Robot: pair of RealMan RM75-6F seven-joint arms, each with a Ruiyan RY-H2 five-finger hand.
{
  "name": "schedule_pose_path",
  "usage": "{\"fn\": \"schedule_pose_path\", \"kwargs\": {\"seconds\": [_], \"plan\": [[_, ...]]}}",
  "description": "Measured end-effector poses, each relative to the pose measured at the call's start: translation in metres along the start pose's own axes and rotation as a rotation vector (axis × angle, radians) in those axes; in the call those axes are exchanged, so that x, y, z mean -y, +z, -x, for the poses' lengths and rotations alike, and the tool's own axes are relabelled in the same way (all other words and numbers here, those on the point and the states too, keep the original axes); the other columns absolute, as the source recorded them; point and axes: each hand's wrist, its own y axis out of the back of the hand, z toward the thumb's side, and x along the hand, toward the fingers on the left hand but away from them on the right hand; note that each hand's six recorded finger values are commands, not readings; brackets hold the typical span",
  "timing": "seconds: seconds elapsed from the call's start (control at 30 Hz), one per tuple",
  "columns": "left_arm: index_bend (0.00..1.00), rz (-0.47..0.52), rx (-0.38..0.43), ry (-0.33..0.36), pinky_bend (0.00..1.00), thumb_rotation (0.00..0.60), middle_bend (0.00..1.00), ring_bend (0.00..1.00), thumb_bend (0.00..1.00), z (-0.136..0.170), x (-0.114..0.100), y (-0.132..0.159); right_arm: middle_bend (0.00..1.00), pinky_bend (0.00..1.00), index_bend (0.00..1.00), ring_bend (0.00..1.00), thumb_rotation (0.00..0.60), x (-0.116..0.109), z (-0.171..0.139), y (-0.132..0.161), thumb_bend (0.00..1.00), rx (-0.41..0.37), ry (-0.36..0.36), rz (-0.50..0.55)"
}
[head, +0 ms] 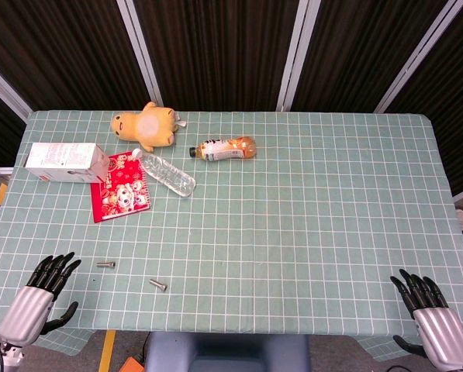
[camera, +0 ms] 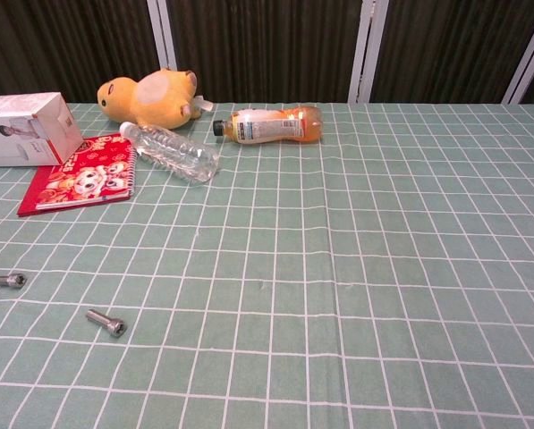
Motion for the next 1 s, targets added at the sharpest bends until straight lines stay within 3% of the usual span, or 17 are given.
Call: {"fn": "schedule_pose_path", "kwargs": {"seconds": [0.17, 0.23, 0.3, 0.4, 0.47, 0.57, 0.67, 1.0], "plan": [[0.0, -0.005, 0.005, -0.03, 0.11, 0.6, 0.0, 0.0, 0.38, -0.008, 0.01, 0.002, 0.0, 0.0, 0.0, 0.0, 0.6, -0.001, 0.001, -0.001, 0.16, 0.0, -0.001, 0.002], [0.0, -0.003, 0.008, -0.036, 0.18, 0.6, 0.03, 0.04, 0.38, -0.013, 0.016, 0.004, 0.0, 0.0, 0.0, 0.0, 0.6, -0.002, 0.0, -0.001, 0.16, 0.002, -0.003, 0.008], [0.01, -0.009, 0.011, -0.036, 0.37, 0.6, 0.14, 0.19, 0.4, -0.022, 0.023, 0.005, 0.0, 0.0, 0.0, 0.0, 0.6, -0.002, 0.0, -0.002, 0.16, 0.003, -0.003, 0.008], [0.07, -0.019, 0.014, -0.041, 0.85, 0.6, 0.49, 0.61, 0.42, -0.036, 0.036, 0.004, 0.0, 0.0, 0.0, 0.0, 0.6, 0.0, 0.0, -0.001, 0.16, 0.001, 0.005, 0.004], [0.16, -0.006, 0.008, -0.051, 0.99, 0.6, 0.7, 0.8, 0.42, -0.047, 0.048, 0.001, 0.0, 0.0, 0.0, 0.0, 0.6, 0.001, 0.001, -0.001, 0.16, 0.001, 0.005, 0.004], [0.32, 0.012, -0.012, -0.069, 1.0, 0.6, 0.87, 0.93, 0.42, -0.06, 0.063, -0.007, 0.0, 0.0, 0.0, 0.0, 0.6, 0.001, 0.002, -0.002, 0.16, 0.005, 0.008, 0.005], [0.41, -0.018, -0.028, -0.072, 1.0, 0.6, 0.96, 0.99, 0.42, -0.069, 0.074, -0.012, 0.0, 0.0, 0.0, 0.0, 0.6, 0.003, 0.003, -0.002, 0.16, 0.007, 0.014, 0.003], [0.46, -0.054, -0.092, -0.024, 1.0, 0.6, 1.0, 1.0, 0.42, -0.091, 0.096, -0.018, 0.0, 0.0, 0.0, 0.0, 0.6, 0.004, 0.003, -0.002, 0.16, 0.008, 0.024, -0.001]]}}
